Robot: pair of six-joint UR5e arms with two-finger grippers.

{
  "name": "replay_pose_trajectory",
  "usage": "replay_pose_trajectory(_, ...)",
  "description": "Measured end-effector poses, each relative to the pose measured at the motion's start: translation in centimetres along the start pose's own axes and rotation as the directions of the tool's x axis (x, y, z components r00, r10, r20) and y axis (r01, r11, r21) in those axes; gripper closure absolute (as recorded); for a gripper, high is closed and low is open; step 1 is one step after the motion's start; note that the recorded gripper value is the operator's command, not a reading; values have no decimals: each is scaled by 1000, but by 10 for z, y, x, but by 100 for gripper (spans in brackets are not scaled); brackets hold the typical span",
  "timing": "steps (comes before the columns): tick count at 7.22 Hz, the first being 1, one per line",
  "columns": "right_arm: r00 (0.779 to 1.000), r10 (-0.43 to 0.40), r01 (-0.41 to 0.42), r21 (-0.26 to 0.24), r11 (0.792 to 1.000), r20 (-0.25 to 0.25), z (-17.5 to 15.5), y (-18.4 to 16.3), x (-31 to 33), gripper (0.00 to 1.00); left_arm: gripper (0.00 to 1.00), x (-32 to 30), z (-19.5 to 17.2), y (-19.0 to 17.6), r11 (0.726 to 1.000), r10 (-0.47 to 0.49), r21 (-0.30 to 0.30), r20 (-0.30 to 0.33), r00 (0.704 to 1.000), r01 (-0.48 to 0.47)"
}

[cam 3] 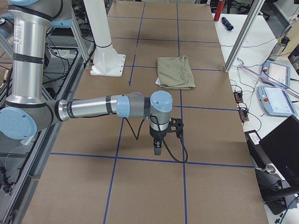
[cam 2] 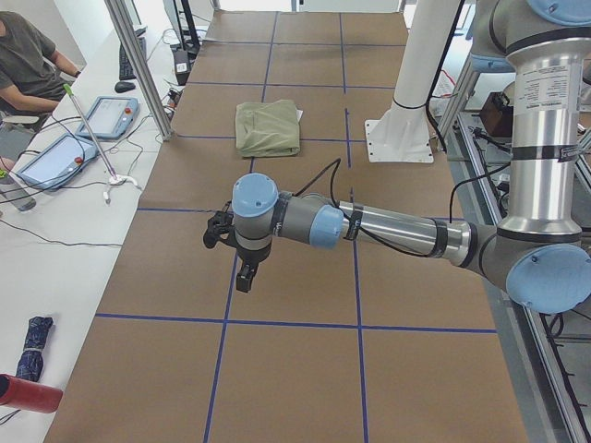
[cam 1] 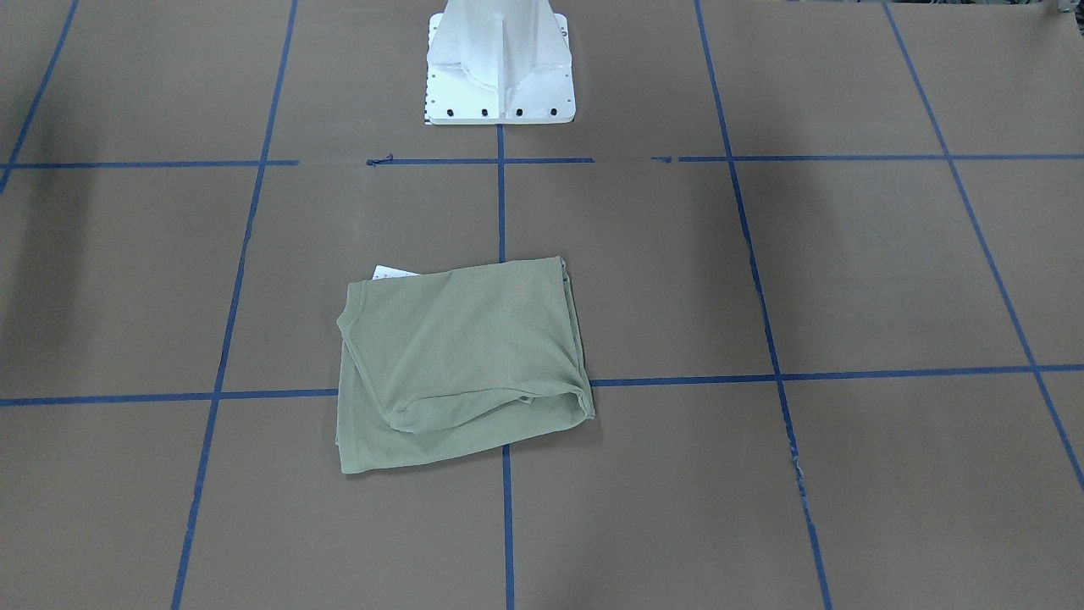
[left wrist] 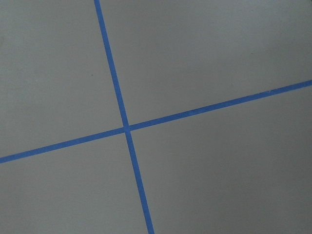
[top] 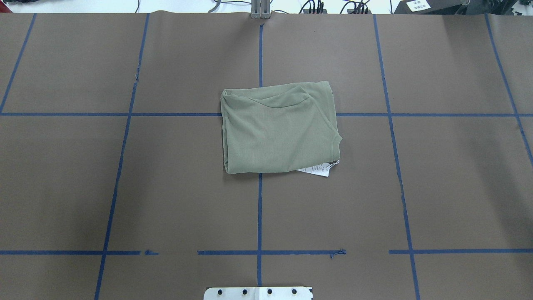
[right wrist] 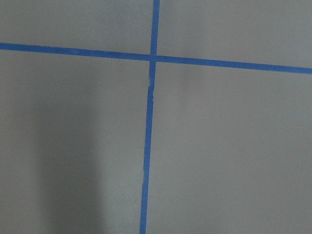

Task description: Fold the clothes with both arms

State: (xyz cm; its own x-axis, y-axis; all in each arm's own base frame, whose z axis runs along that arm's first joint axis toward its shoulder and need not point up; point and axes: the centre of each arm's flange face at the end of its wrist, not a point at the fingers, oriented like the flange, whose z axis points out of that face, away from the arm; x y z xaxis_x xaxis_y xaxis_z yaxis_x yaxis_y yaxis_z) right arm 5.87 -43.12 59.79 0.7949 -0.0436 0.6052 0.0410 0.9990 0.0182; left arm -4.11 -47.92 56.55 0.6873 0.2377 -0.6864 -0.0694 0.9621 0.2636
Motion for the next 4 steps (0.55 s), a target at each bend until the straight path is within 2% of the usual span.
replay_pose_trajectory(4, 1000, 6, -6, -3, 1000, 2, 3, -1, 0, 0, 0, -9, 9, 13, 1000, -20, -19, 4, 1000, 20)
